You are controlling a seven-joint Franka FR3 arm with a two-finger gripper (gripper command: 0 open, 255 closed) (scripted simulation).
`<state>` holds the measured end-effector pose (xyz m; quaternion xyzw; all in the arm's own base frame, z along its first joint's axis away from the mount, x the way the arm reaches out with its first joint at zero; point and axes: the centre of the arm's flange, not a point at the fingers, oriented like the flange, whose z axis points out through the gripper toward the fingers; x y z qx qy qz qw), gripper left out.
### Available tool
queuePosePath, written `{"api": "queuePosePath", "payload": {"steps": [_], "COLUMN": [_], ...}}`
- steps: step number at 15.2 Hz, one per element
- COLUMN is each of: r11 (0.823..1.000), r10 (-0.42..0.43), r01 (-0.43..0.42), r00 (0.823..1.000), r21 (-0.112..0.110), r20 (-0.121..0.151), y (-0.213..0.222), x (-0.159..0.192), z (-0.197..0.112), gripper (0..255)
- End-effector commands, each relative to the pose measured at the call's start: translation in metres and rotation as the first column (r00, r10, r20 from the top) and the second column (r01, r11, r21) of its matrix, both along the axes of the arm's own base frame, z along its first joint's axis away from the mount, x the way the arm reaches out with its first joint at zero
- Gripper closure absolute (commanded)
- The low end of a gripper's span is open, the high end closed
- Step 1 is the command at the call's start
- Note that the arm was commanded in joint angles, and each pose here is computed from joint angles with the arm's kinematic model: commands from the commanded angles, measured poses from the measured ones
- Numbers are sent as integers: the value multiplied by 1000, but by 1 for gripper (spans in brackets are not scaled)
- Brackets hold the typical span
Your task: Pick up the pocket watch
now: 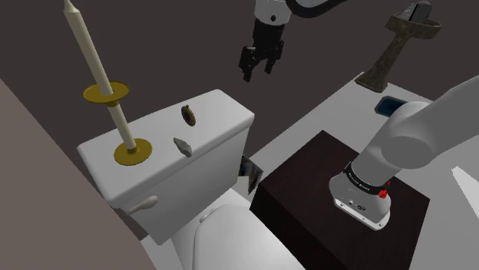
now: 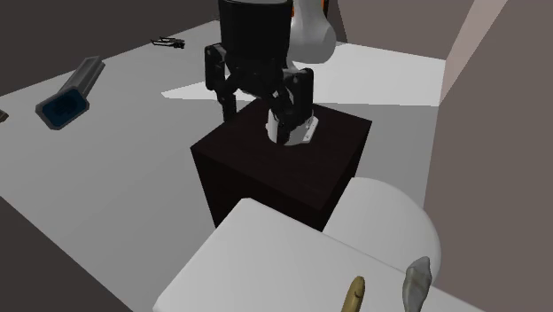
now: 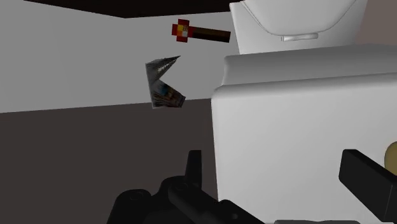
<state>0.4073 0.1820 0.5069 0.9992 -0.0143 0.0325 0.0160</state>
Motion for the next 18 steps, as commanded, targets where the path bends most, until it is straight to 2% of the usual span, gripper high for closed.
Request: {"api": "queuePosePath", "payload": {"steps": [1,16,18], "r11": [1000,998,998], "r10": [6,55,57], "r01": [-6,-55,-57], "r00": [1000,998,998], "r21": [2,8,8], "r20": [-1,-4,-5], "y": [22,192,200], "x": [9,82,85], "z": [-11,-77,-86], "gripper": [0,0,0]}}
